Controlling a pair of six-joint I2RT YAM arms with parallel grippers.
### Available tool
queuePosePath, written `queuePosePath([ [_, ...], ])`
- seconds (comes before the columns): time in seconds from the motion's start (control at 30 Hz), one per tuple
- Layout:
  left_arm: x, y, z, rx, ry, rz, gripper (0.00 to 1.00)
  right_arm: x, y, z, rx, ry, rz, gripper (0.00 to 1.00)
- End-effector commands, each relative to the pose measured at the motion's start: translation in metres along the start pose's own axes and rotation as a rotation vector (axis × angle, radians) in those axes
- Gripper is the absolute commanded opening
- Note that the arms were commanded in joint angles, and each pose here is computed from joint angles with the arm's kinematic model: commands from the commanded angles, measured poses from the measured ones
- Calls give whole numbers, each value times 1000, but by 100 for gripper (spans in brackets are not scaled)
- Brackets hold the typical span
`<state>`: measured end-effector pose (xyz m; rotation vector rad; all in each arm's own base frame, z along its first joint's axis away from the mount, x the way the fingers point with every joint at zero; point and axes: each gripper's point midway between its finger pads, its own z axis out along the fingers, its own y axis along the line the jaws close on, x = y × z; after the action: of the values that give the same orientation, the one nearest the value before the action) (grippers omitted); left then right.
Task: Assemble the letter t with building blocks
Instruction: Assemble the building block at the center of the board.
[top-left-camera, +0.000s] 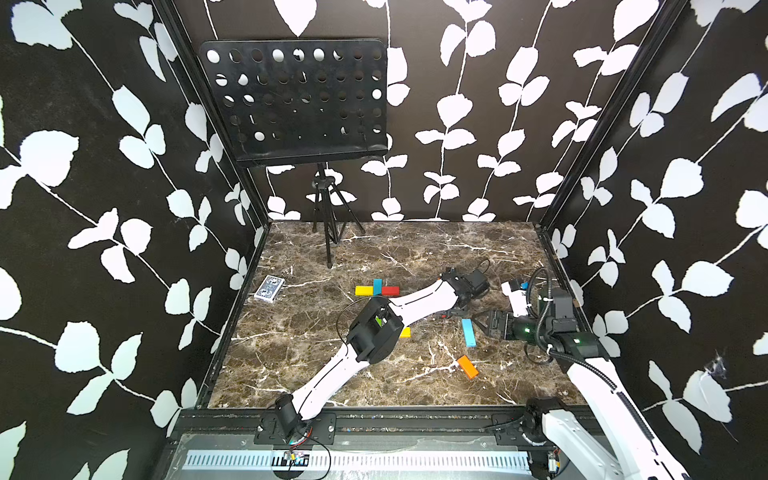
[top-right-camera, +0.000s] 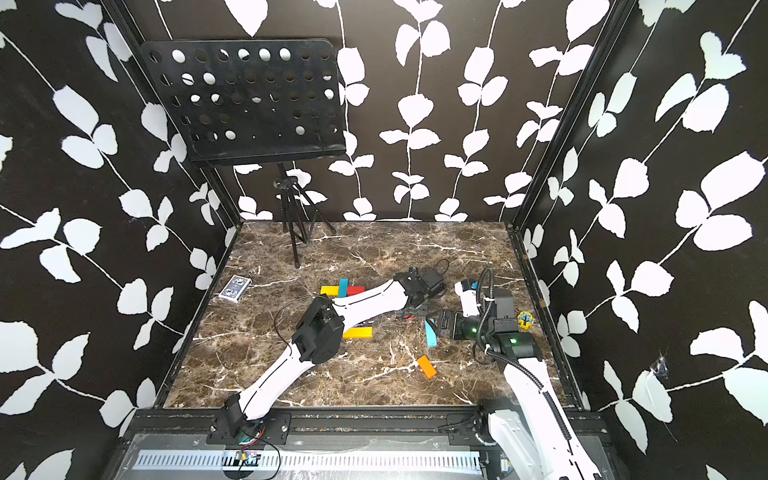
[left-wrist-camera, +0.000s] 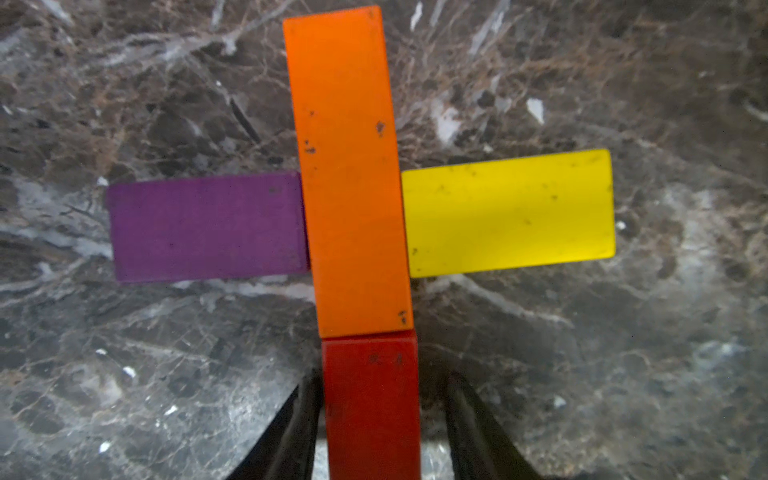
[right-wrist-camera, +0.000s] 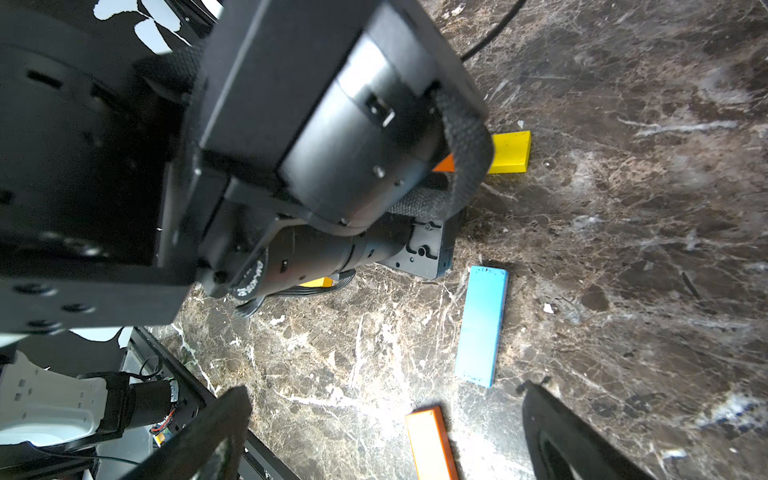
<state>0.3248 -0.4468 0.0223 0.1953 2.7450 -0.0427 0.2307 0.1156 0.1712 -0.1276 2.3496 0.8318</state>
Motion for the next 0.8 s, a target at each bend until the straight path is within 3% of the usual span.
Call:
queuePosePath([
  [0.0,54,38,44,-170,170,65,52,-4,4,-1,-22,-27,-30,100],
  [0.53,46,44,50,-119,176,44,53,-3,-1,1,-5,-12,-17,100],
  [0.77,38,34,47,-67,153,89,63,-2,-3,3,5,-1,-11,99],
])
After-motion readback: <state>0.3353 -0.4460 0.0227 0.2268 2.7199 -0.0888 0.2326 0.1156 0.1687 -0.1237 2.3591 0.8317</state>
